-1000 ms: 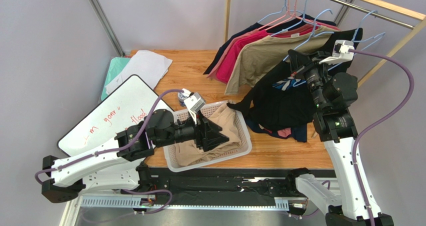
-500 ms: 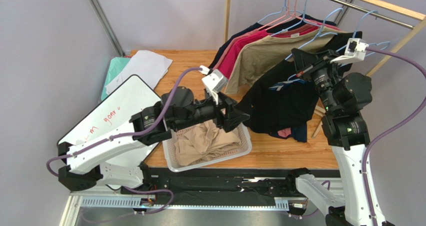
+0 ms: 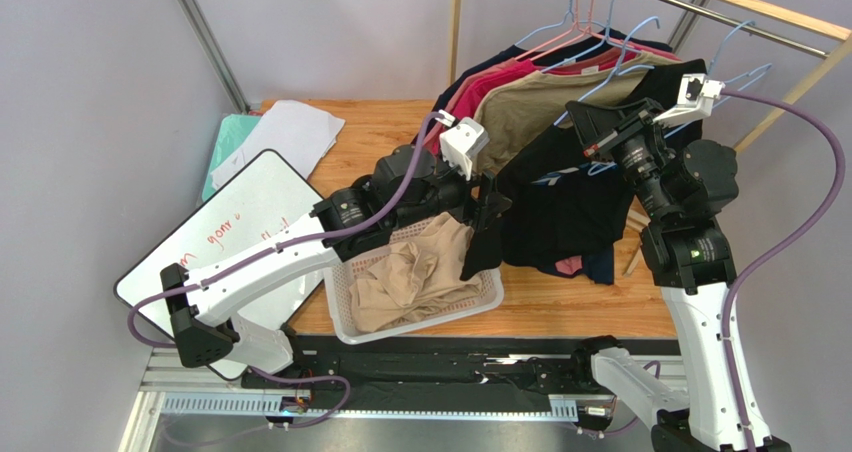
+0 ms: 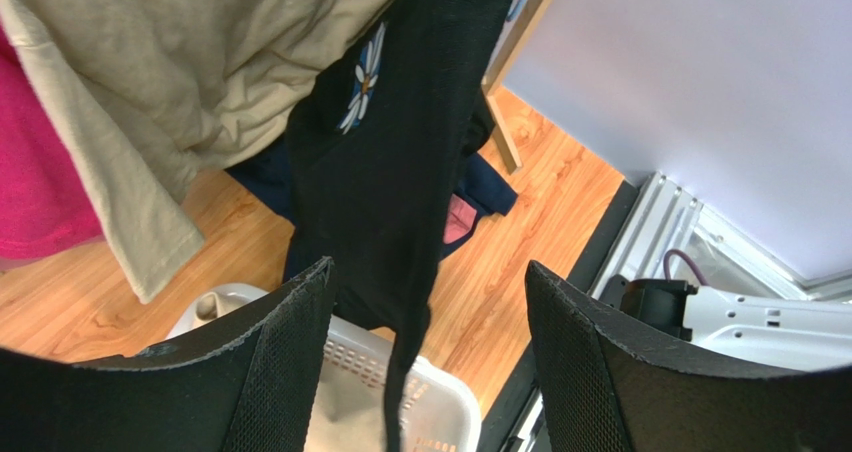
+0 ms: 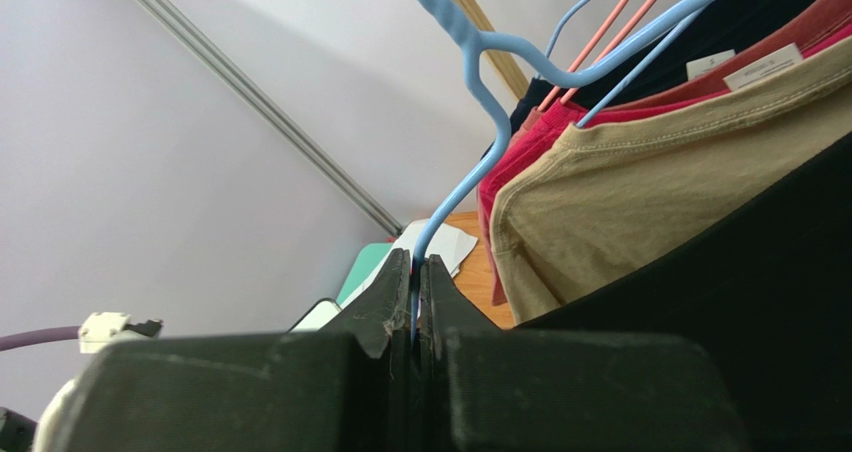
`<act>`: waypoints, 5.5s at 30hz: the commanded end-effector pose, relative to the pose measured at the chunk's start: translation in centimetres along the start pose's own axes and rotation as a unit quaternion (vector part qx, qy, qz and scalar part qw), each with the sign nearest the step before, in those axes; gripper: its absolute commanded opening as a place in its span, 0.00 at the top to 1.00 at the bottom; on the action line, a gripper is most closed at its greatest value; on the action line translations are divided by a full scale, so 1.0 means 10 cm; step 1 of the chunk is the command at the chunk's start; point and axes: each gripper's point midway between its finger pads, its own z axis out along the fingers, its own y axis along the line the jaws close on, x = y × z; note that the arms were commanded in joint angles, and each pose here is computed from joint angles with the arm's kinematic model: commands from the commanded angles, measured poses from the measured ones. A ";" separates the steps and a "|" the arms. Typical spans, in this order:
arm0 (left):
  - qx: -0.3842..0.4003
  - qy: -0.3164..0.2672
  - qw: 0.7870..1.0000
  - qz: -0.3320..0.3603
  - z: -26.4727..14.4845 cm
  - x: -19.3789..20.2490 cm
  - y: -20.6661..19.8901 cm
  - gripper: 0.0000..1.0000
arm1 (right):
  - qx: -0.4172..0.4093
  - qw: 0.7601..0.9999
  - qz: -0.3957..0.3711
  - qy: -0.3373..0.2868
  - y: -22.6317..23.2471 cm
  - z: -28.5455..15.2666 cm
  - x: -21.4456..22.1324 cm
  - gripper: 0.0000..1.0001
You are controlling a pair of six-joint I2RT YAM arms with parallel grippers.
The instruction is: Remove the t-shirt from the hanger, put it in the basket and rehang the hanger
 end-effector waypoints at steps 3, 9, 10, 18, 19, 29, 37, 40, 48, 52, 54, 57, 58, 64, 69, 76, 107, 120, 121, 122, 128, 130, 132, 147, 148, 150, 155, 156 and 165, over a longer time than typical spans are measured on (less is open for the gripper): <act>-0.006 -0.008 1.000 -0.005 0.10 0.01 0.03 0.29 | -0.070 0.997 0.035 -0.011 0.36 -0.05 -0.12 1.00; -0.010 0.006 0.999 -0.041 0.11 0.35 0.11 0.39 | -0.060 0.997 0.046 -0.014 0.31 -0.13 -0.09 1.00; -0.012 0.011 0.999 -0.043 0.11 0.39 0.13 0.44 | -0.057 0.997 0.048 -0.018 0.31 -0.14 -0.10 1.00; -0.046 0.018 0.998 -0.032 0.01 0.38 0.32 1.00 | -0.027 0.998 0.040 -0.039 0.21 -0.20 -0.16 1.00; -0.050 0.018 0.998 -0.033 0.00 0.38 0.35 1.00 | -0.025 0.998 0.039 -0.038 0.19 -0.20 -0.15 1.00; -0.076 -0.042 0.995 -0.041 -0.39 0.15 0.49 1.00 | 0.028 0.997 0.036 -0.061 -0.05 -0.16 -0.17 1.00; -0.165 -0.065 0.980 -0.088 -0.66 0.36 0.94 1.00 | 0.106 0.981 0.077 -0.141 -0.37 -0.22 -0.37 1.00; -0.195 -0.055 0.972 -0.116 -0.68 0.48 1.09 1.00 | 0.123 0.975 0.086 -0.165 -0.45 -0.31 -0.43 1.00; -0.242 -0.035 0.952 -0.183 -0.66 0.79 1.37 1.00 | 0.138 0.966 0.087 -0.199 -0.49 -0.46 -0.54 1.00; -0.162 -0.034 0.971 -0.169 -0.47 0.67 1.12 1.00 | 0.092 0.978 0.085 -0.165 -0.29 -0.39 -0.48 1.00; -0.114 -0.019 0.980 -0.161 -0.35 0.66 0.96 1.00 | 0.066 0.983 0.098 -0.138 -0.21 -0.31 -0.37 1.00; -0.045 -0.020 0.987 -0.156 -0.18 0.49 0.71 1.00 | -0.002 0.992 0.110 -0.067 0.03 -0.21 -0.13 1.00; -0.023 -0.034 0.987 -0.154 -0.14 0.33 0.63 1.00 | -0.022 0.993 0.111 -0.044 0.11 -0.21 -0.06 1.00; 0.052 -0.029 0.985 -0.164 0.18 0.07 0.34 1.00 | -0.090 0.985 0.144 0.003 0.42 -0.40 0.06 1.00; 0.050 -0.017 0.982 -0.181 0.47 0.05 0.37 1.00 | -0.141 0.977 0.162 0.007 0.70 -0.65 -0.02 1.00; 0.022 -0.008 0.984 -0.176 0.62 0.11 0.49 1.00 | -0.187 0.973 0.133 -0.031 1.13 -1.01 -0.44 1.00; -0.119 -0.316 0.938 0.085 -1.88 -2.92 0.45 1.00 | -0.117 0.990 0.051 -0.060 0.77 -0.92 -0.37 1.00; -0.197 -0.374 0.899 0.113 -2.55 -2.99 0.61 1.00 | -0.114 0.991 0.058 -0.045 0.65 -0.84 -0.21 1.00; -0.201 -0.350 0.908 0.111 -2.37 -2.87 0.68 1.00 | -0.113 0.991 0.059 -0.044 0.63 -0.83 -0.20 1.00; -0.202 -0.341 0.912 0.107 -2.30 -2.82 0.70 1.00 | -0.114 0.991 0.059 -0.043 0.64 -0.83 -0.19 1.00; -0.170 -0.329 0.924 0.098 -2.05 -2.93 0.64 1.00 | -0.111 0.992 0.051 -0.040 0.63 -0.82 -0.19 1.00; -0.143 -0.340 0.924 0.102 -2.05 -3.05 0.52 1.00 | -0.106 0.993 0.045 -0.038 0.61 -0.81 -0.18 1.00; -0.124 -0.353 0.922 0.102 -2.10 -3.13 0.43 1.00 | -0.103 0.993 0.042 -0.041 0.60 -0.82 -0.20 1.00; -0.081 -0.378 0.919 0.079 -2.51 -3.05 0.22 1.00 | -0.107 0.992 0.062 -0.019 0.52 -0.68 -0.04 1.00; -0.083 -0.367 0.923 0.075 -2.43 -2.98 0.25 1.00 | -0.105 0.992 0.063 -0.018 0.52 -0.67 -0.03 1.00; -0.065 -0.371 0.924 0.059 -2.52 -2.95 0.19 1.00 | -0.104 0.993 0.062 -0.018 0.51 -0.66 -0.03 1.00; 0.039 -0.368 0.928 0.035 -2.65 -2.85 -0.19 1.00 | -0.098 0.993 0.063 -0.017 0.47 -0.64 -0.01 1.00; 0.060 -0.363 0.929 0.035 -2.68 -2.80 -0.27 1.00 | -0.099 0.993 0.064 -0.017 0.47 -0.65 0.00 1.00; 0.207 -0.302 0.930 -0.015 -2.51 -2.44 -0.68 1.00 | -0.098 0.993 0.070 -0.014 0.44 -0.62 0.03 1.00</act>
